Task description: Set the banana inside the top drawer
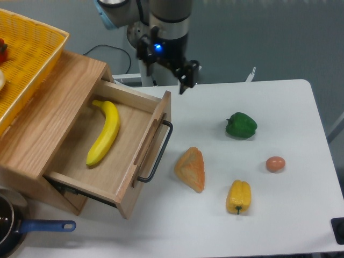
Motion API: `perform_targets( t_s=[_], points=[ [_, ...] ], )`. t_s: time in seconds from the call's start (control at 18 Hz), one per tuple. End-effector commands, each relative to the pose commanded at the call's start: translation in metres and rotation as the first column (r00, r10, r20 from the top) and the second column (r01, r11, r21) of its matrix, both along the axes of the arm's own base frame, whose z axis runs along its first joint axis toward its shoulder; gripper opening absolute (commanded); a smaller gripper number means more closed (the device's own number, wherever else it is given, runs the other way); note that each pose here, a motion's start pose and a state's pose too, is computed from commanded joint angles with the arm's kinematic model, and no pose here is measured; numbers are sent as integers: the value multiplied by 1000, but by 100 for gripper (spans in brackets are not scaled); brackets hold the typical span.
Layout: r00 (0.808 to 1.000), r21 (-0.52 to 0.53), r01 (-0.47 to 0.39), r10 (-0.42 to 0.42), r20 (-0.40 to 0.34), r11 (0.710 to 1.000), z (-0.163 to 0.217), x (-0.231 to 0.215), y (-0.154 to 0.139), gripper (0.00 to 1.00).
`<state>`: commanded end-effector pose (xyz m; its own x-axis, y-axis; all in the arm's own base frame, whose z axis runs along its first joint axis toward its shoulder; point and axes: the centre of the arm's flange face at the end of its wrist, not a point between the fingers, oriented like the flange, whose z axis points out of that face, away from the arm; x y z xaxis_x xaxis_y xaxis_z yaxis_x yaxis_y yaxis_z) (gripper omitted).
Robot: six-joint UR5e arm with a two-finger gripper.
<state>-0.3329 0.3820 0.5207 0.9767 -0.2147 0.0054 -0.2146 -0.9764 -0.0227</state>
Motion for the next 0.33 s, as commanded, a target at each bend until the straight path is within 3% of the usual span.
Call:
perform_targets(
  t_s=[0.33],
  points=[
    [1000,-7,23,-23,2,1000,-7,-37,-30,100]
  ],
)
